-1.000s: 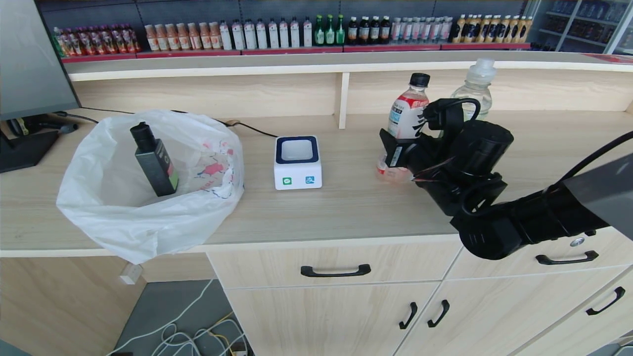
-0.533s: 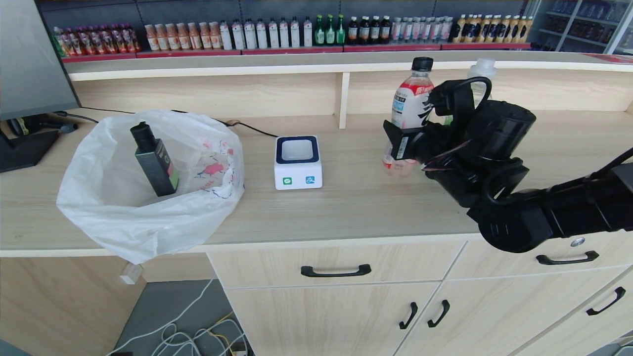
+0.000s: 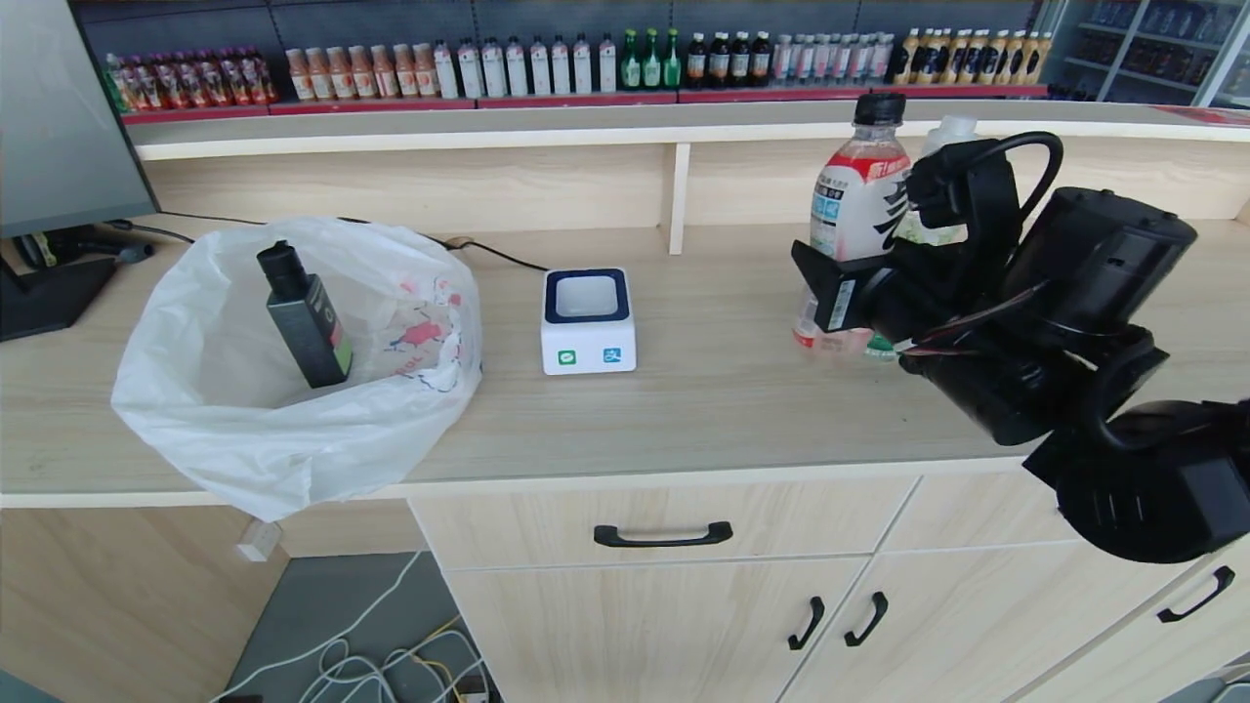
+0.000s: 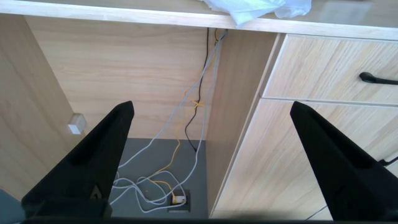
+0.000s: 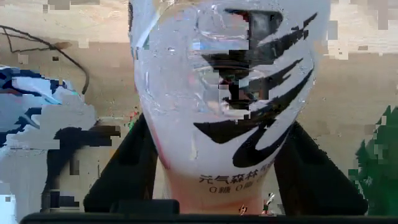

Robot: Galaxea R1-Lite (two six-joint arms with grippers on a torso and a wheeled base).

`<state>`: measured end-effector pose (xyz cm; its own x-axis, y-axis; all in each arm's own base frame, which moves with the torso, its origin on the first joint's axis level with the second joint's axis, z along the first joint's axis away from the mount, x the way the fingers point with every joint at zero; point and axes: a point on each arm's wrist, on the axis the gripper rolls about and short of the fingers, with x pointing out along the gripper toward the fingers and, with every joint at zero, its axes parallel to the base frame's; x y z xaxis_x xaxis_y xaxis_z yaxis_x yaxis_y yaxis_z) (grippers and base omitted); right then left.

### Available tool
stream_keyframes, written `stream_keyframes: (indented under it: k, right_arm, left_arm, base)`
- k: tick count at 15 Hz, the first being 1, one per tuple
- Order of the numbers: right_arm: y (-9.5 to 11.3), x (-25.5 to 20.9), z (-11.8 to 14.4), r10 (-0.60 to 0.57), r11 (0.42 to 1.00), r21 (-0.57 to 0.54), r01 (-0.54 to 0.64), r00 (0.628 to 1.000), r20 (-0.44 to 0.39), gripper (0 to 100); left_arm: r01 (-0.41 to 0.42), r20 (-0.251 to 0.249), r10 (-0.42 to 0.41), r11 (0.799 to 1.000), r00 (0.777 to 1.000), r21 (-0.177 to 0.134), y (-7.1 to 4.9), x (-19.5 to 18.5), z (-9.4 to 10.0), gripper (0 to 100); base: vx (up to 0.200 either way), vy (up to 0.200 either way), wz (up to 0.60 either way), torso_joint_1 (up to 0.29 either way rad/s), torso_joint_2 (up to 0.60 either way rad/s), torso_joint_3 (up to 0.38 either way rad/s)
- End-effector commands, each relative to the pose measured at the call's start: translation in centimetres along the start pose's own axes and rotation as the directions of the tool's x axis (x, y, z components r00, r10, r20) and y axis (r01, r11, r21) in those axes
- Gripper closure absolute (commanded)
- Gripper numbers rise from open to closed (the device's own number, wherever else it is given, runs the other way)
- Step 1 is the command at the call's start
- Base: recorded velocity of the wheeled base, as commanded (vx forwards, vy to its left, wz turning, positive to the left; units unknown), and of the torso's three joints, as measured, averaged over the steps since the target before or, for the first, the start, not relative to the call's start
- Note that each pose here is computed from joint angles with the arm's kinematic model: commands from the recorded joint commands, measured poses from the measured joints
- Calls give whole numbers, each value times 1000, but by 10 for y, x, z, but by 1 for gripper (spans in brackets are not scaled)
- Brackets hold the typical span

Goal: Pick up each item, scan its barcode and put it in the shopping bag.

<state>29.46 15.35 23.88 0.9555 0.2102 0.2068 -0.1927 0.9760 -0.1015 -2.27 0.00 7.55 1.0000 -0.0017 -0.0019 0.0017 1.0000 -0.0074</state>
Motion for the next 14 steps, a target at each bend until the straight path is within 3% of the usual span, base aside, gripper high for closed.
stream_keyframes:
  k: [1, 7, 11, 14]
  right_arm:
    - [-2, -39, 17, 12, 1000, 11, -12, 1000, 13, 100]
    - [-24, -108, 34, 14, 1000, -16, -13, 999, 41, 100]
    - [-29, -119, 41, 17, 1000, 9, -18, 997, 72, 100]
    - [-28, -119, 41, 84, 996, 7, -85, 993, 83, 100]
  left_arm:
    - [0, 0, 0, 1000, 1000, 0, 0, 0, 0, 0]
    - [0, 0, 0, 1000, 1000, 0, 0, 0, 0, 0]
    - [0, 0, 0, 1000, 1000, 0, 0, 0, 0, 0]
    - [0, 0, 0, 1000, 1000, 0, 0, 0, 0, 0]
  base:
    - [0, 0, 0, 0, 0, 0]
    - [0, 0, 0, 0, 0, 0]
    - [0, 0, 0, 0, 0, 0]
    - [0, 0, 0, 0, 0, 0]
